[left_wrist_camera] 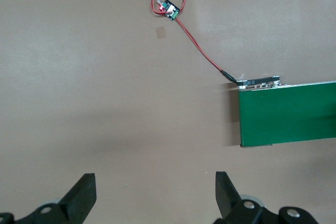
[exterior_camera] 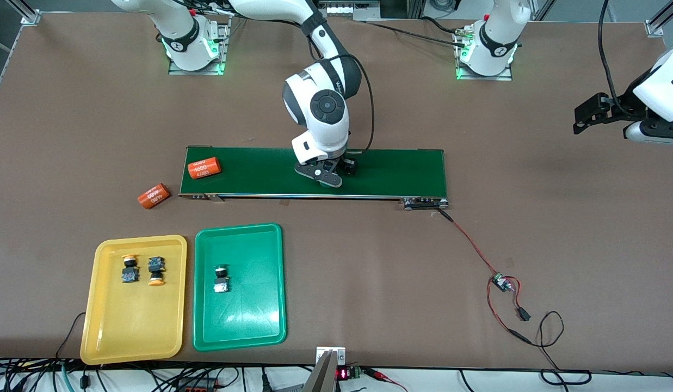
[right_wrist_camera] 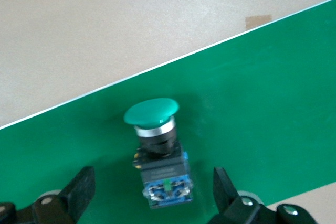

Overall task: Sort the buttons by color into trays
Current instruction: 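Grasp the green button and lift it with the right gripper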

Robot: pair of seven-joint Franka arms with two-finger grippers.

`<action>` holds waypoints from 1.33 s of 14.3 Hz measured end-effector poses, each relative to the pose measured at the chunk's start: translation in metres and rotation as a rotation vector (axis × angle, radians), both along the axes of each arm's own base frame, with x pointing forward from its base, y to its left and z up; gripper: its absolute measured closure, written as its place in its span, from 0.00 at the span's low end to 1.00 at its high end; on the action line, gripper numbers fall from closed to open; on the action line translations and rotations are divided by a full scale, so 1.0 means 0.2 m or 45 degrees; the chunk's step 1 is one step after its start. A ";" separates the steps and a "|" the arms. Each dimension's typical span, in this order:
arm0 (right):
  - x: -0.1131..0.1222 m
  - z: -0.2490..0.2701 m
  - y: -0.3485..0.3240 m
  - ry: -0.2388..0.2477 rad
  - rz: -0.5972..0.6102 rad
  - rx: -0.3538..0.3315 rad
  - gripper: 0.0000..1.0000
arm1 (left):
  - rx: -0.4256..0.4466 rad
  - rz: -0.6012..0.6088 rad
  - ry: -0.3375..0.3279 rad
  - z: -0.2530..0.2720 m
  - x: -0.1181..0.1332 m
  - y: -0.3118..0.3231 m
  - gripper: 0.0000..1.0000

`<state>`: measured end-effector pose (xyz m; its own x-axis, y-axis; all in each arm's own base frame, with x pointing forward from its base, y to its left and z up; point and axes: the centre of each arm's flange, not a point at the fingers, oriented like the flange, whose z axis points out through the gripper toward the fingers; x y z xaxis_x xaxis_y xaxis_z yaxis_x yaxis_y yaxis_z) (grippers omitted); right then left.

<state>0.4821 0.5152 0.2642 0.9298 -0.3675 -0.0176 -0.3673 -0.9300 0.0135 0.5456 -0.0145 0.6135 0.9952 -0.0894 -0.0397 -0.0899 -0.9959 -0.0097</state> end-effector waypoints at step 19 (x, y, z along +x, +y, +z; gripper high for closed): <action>0.12 -0.04 -0.11 -0.008 -0.005 -0.020 0.59 | 0.000 0.013 0.005 0.00 0.00 0.03 0.00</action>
